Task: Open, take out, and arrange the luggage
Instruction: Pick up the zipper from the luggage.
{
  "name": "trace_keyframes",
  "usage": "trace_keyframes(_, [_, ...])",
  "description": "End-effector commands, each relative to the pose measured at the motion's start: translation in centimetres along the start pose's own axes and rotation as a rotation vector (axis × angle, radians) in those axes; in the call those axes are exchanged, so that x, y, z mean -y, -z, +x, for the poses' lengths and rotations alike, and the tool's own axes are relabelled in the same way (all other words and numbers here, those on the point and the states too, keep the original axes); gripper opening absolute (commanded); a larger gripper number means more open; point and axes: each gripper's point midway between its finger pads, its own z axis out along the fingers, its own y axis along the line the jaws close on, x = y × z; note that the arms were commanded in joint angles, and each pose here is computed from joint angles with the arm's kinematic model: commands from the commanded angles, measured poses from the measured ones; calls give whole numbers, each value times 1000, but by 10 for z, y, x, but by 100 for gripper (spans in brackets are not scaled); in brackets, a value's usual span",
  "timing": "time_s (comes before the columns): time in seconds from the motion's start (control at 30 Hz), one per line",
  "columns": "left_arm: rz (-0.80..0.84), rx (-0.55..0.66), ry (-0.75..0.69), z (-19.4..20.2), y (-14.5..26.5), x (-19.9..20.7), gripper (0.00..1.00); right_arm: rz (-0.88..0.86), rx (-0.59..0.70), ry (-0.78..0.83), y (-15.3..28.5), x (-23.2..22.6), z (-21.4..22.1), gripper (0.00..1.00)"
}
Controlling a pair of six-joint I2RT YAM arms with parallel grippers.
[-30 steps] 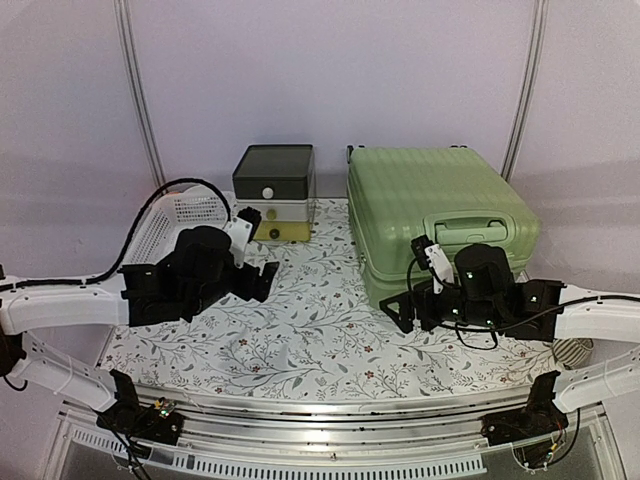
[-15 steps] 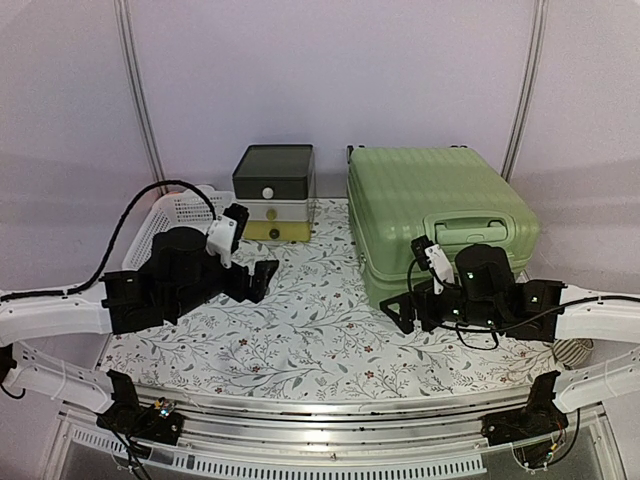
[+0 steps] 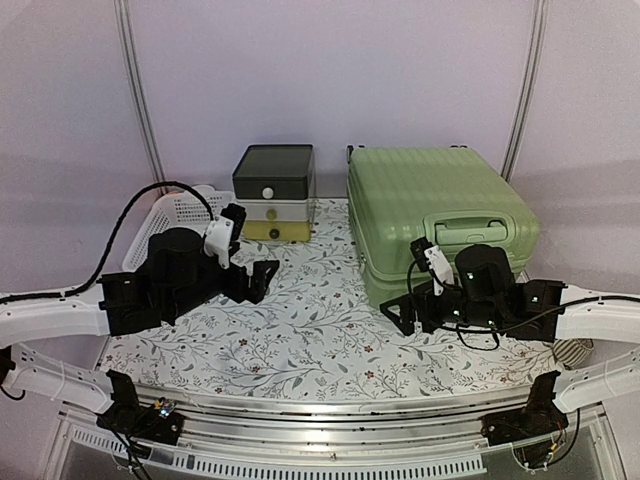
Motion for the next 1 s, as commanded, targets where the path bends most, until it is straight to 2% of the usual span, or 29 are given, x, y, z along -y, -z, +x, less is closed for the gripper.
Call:
trace_keyframes(0.0, [23,18,16,-1,3,3,98,-11,28,3,5,-4,-12,99])
trace_keyframes(0.7, [57,7,18,7,-5,12,98,-14,15,15,-1,-6,-14,99])
trace_keyframes(0.97, [39,-14,85,18,-9,6,98,-16,13,15,1,-8,-17,99])
